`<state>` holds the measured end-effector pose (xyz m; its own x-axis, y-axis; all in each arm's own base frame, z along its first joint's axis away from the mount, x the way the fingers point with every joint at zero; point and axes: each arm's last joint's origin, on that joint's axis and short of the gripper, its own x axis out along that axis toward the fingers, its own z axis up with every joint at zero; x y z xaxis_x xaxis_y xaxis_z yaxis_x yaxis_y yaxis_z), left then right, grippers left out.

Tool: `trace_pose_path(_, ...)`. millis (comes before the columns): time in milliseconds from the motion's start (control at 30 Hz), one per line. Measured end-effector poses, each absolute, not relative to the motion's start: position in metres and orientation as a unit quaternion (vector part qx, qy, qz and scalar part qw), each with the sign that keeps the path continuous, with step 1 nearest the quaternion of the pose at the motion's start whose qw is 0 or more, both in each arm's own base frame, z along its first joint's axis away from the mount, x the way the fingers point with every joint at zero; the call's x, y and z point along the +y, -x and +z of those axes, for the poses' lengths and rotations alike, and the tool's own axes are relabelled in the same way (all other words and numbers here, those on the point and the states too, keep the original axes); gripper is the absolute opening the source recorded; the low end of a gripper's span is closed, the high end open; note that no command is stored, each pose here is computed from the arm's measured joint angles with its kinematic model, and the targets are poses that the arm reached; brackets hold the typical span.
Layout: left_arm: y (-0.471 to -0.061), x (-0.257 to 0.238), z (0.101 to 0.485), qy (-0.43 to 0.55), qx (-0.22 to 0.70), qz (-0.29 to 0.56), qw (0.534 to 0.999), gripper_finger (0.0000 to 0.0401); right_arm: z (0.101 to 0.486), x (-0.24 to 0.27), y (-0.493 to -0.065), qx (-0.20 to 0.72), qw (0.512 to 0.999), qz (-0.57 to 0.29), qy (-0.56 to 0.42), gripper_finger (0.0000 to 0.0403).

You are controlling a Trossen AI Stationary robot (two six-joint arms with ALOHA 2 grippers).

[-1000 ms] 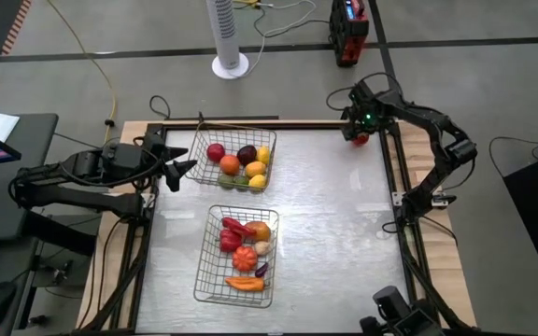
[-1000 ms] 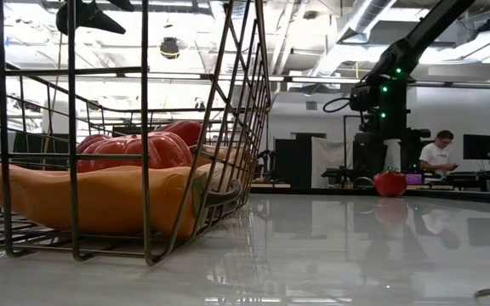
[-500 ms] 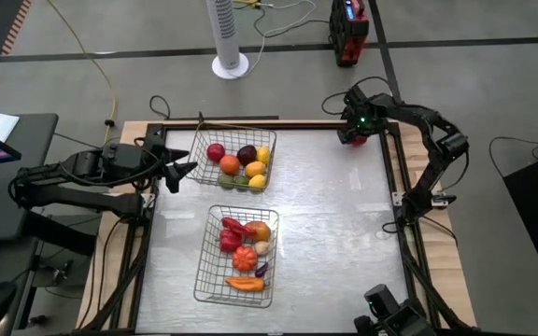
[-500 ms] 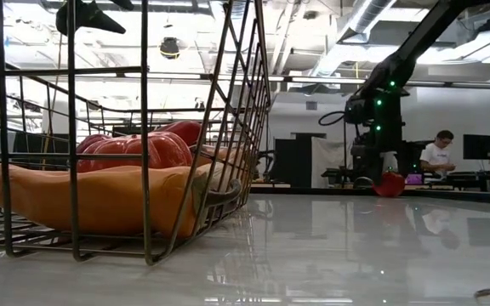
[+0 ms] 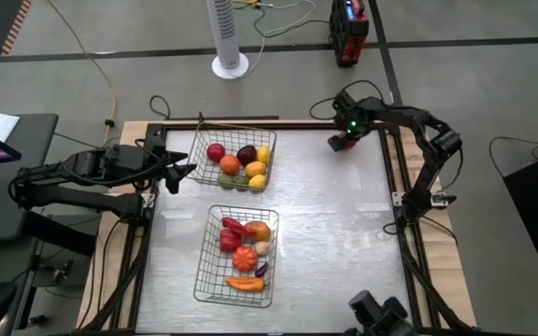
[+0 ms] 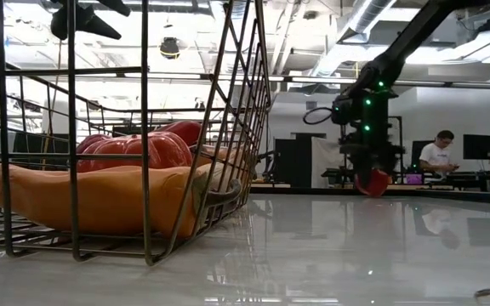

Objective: Sort produce into baskets
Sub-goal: Put the tomato into the top wire basket

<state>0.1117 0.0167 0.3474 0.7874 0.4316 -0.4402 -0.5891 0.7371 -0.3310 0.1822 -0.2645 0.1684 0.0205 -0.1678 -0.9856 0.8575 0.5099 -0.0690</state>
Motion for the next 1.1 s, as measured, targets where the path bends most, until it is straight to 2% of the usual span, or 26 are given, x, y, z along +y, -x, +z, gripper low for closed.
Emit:
trace_pose_path(233, -0.111, 0.017, 0.347, 0.228, 0.167, 0.289, 0.915, 0.0249, 0.186, -0.249, -0.224, 0.571, 0.717, -0.315, -0.247, 0.0364)
trace_pose_path(533, -0.111, 0.017, 0.347, 0.227, 0.166, 0.29, 0.914, 0.0249, 0.222, -0.206, -0.297, 0.522, 0.826, -0.173, -0.125, 0.0364)
trace_pose_path(867, -0.111, 0.018, 0.348, 0.226, 0.162, 0.3, 0.913, 0.0249, 0.288, -0.177, -0.348, 0.404, 0.88, -0.233, -0.086, 0.0364)
trace_pose_path(1100, -0.113, 0.018, 0.347, 0.228, 0.162, 0.304, 0.911, 0.0249, 0.322, -0.152, -0.38, 0.269, 0.936, -0.186, -0.128, 0.0365)
